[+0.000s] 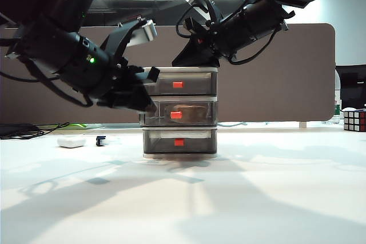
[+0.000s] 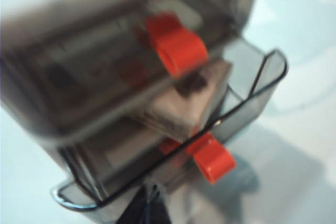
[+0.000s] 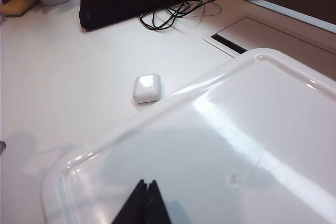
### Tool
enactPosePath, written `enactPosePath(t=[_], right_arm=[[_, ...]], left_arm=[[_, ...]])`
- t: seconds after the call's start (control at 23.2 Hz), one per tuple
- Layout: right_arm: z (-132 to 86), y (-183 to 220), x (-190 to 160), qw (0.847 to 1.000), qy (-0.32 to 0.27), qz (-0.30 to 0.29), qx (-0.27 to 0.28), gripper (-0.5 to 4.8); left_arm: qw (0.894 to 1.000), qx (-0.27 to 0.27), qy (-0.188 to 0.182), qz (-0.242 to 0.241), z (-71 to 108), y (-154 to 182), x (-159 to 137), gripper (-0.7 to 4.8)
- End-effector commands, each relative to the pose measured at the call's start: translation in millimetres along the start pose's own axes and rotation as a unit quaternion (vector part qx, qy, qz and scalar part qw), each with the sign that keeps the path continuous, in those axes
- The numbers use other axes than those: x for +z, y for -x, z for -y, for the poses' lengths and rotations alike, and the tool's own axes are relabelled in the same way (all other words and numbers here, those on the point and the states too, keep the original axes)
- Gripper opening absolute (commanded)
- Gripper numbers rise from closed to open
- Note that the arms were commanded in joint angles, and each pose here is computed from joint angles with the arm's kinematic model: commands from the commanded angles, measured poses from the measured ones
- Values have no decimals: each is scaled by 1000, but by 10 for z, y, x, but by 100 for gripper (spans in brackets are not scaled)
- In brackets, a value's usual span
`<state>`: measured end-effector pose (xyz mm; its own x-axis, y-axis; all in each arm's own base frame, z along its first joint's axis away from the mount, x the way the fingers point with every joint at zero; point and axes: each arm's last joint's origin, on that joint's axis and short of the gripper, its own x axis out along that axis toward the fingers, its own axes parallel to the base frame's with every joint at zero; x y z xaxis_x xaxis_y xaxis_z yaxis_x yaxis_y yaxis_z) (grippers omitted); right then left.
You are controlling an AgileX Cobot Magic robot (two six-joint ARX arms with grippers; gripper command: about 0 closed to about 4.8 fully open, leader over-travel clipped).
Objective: Open the second layer of the drawer on the table, pick up a pack of napkins on the table and put it in, and finally close the drawer.
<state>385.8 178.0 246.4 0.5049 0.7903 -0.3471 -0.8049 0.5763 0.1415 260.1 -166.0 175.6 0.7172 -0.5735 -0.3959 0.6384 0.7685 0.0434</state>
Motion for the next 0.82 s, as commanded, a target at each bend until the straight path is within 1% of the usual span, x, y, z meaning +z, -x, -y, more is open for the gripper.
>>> enactPosePath(t=[0.04, 0.17, 0.43, 0.6, 0.65, 0.69, 0.82], right_arm=[[9, -30, -155, 998, -31, -46, -3, -5], [9, -30, -156, 998, -31, -46, -2, -5], [7, -26, -182, 998, -39, -58, -2, -5], [5, -25, -188, 997, -39, -61, -1, -5], [7, -24, -189, 997, -39, -62, -1, -5], [7, -24, -189, 997, -39, -62, -1, -5], [5, -25, -193, 997, -40, -64, -1, -5]], left_arm=[[998, 29, -6, 47, -26, -14, 105, -4], [998, 37, -6, 60, -38, -45, 108, -4], [998, 42, -5, 53, -66, -114, 66, -3], [997, 51, -6, 66, -110, -114, 80, -3], [996, 43, -9, 81, -112, -107, 108, -4], [996, 39, -9, 84, -110, -103, 118, -3], [996, 38, -4, 76, -108, -107, 100, -3]])
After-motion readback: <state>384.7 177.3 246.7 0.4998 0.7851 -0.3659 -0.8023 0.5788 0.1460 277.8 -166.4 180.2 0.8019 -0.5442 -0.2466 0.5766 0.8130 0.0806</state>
